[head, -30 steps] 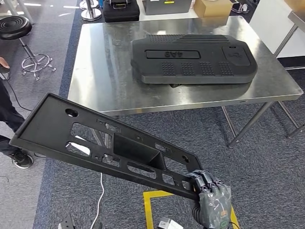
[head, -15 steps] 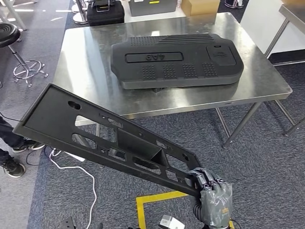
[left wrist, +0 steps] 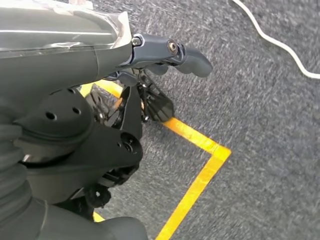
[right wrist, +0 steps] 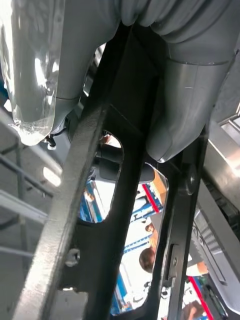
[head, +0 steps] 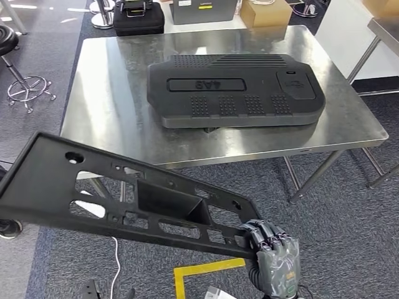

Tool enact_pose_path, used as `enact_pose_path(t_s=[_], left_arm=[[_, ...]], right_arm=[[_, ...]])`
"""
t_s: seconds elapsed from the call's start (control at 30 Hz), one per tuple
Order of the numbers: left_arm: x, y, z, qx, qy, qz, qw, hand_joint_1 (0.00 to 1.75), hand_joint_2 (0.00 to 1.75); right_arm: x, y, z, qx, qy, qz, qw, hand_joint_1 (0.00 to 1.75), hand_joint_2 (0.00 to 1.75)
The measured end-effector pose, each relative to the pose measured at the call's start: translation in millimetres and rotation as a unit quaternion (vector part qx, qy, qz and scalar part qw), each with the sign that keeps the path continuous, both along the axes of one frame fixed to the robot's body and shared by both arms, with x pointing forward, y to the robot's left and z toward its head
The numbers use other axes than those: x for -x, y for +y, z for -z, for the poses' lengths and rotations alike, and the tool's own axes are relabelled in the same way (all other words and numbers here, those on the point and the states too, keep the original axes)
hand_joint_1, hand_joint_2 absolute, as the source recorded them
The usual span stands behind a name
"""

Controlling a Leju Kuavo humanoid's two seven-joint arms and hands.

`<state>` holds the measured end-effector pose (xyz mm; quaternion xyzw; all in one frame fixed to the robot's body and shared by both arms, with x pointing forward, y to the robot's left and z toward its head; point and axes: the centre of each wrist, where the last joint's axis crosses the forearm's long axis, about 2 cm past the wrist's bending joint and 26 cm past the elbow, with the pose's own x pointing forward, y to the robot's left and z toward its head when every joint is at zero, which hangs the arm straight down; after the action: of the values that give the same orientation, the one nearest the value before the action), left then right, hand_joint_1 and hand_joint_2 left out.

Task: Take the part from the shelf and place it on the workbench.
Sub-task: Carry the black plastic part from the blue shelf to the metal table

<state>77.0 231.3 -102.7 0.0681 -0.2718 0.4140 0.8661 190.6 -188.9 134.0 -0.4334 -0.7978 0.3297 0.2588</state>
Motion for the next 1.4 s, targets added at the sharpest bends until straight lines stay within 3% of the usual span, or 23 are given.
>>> enact_pose_path(t_s=[0.73,1.4], left_arm=[[1.6,-0.1,0.3,0.001,0.0,0.001,1.0,0.0,1.75],[-5.3,0.1,-1.0,0.003,-0.007,0.001,1.0,0.0,1.75]], right_arm=[[0.2,-1.6,-6.9,-0.025,-0.009,-0.003,1.0,1.75,1.75],[0.0,-29.6,-24.1,-0.025,-0.048,0.037,0.998,1.75,1.75]])
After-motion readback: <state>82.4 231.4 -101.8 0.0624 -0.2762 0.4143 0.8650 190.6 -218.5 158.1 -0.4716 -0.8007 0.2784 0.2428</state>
